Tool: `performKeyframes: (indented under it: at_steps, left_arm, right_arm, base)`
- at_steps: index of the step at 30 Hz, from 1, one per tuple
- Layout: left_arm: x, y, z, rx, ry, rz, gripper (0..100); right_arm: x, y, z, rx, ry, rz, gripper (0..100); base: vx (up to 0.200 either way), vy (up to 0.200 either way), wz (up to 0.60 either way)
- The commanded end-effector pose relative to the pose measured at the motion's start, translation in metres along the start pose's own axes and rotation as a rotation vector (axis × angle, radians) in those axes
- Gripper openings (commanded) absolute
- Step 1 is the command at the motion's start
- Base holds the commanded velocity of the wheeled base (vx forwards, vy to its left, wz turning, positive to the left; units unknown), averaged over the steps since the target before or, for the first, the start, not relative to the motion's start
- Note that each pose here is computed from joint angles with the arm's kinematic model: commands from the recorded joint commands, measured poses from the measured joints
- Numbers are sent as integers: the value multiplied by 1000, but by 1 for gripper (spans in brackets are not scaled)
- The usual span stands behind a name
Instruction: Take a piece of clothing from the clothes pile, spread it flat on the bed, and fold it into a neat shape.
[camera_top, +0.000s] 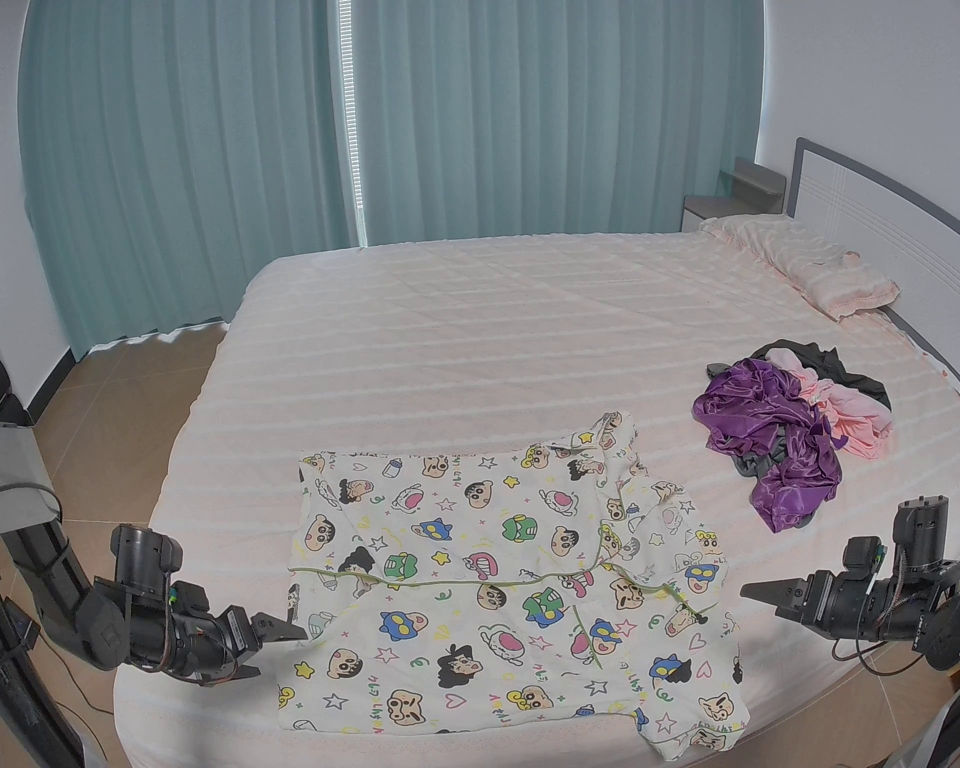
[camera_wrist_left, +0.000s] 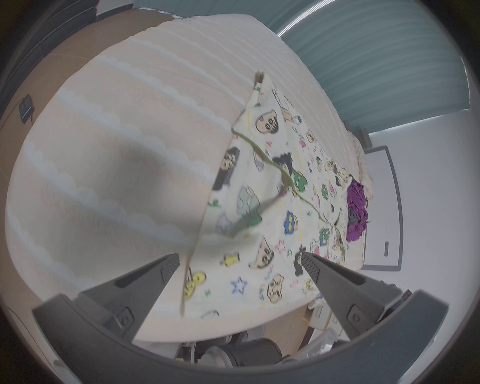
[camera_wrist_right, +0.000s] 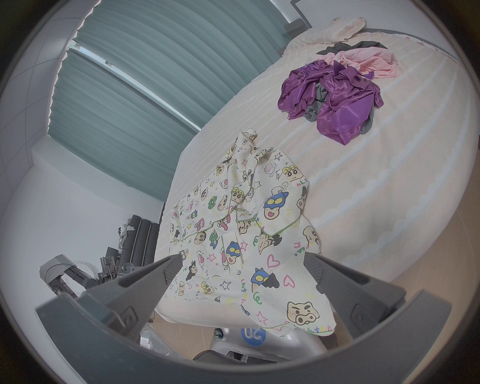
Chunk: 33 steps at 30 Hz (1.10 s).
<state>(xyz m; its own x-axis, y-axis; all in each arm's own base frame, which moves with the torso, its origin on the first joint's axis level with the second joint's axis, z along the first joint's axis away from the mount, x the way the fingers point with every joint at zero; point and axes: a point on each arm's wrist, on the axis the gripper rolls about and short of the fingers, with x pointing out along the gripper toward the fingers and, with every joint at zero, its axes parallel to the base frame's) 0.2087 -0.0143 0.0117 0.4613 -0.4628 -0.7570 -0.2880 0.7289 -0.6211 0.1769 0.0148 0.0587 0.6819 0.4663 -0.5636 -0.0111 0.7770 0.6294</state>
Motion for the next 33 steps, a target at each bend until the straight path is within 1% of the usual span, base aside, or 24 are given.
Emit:
performKeyframes:
  at_steps: [1,7,11,12,13,14,17,23,33]
  left_arm:
    - [-6,-4,-8,20,5,-16,100]
    - [10,-1,-5,40,-10,-13,100]
    - [17,0,-10,67,-27,22,100]
    - [22,1,-10,78,-48,47,100]
    - [22,1,-10,78,-48,47,100]
    - [26,1,-9,91,-72,49,100]
    - [30,2,-13,116,-81,48,100]
    - [42,2,-18,151,-112,93,100]
    - [42,-8,-23,187,-120,67,100]
  right_arm:
    - [0,-1,-4,9,14,-2,100]
    - [0,2,-6,14,23,12,100]
    - [-1,3,-5,12,18,14,100]
    - [-1,3,-5,12,18,14,100]
    - [-1,3,-5,12,18,14,100]
    - [-1,3,-5,12,19,15,100]
    - [-1,3,-5,12,16,14,100]
    - [-1,3,-5,11,15,15,100]
    - [-1,3,-5,13,15,14,100]
  base:
    - [0,0,0]
    - [0,0,0]
    - [0,0,0]
    - [0,0,0]
    - [0,0,0]
    - [0,0,0]
    - [0,0,0]
    - [0,0,0]
    - [0,0,0]
